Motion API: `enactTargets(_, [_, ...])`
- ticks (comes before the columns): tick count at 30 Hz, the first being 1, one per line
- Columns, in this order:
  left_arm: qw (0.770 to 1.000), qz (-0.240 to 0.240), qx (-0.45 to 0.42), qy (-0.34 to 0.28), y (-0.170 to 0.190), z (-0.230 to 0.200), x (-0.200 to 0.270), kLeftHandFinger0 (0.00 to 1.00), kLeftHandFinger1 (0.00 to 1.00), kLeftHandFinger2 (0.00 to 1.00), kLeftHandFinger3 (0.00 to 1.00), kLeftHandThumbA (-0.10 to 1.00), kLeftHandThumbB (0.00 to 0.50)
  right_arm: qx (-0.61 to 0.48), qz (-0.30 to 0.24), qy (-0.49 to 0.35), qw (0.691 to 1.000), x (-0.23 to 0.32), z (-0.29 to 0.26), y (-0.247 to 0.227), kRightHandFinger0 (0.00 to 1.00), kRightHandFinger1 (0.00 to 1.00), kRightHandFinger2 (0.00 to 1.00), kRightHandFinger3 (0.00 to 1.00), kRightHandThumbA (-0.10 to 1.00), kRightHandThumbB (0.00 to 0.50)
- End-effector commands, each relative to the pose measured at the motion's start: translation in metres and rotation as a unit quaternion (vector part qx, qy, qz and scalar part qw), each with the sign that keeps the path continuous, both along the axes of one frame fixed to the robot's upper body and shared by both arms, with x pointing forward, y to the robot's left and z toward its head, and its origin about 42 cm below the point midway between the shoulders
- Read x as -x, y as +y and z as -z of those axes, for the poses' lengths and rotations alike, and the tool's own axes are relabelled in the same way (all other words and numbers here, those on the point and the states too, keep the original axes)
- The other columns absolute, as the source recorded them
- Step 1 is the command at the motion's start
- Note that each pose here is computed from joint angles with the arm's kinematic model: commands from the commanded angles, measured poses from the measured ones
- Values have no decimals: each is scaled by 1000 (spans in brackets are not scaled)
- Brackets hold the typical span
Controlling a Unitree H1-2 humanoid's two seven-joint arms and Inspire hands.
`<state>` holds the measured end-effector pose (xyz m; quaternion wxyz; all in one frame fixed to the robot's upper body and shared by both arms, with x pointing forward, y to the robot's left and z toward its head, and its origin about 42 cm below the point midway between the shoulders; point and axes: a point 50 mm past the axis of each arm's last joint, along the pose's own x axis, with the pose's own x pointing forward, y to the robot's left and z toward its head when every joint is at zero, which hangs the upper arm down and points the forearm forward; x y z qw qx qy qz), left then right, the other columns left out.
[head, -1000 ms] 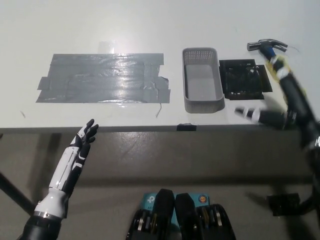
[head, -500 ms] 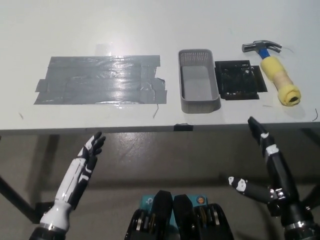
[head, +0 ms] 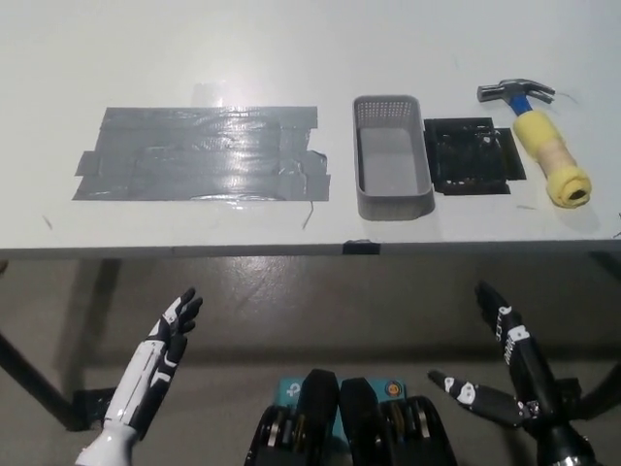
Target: The robot picks the hammer with right hand and hits the black area on the desk and places it back.
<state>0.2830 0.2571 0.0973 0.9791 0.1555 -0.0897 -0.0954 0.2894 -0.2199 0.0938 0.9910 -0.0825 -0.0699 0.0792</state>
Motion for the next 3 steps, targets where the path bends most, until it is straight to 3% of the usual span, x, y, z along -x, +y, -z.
enactTargets(1, [999,6,-2,-32,-1,-11,2,1000,1000,1000,1000,1000,206,-1,-7,-38,999,-1,-7,3,1000,1000,1000,1000,933,205])
enactTargets(3, [999,4,-3,-32,-1,-11,2,1000,1000,1000,1000,1000,199,-1,-9,-37,999,-2,-8,3,1000,1000,1000,1000,932,199])
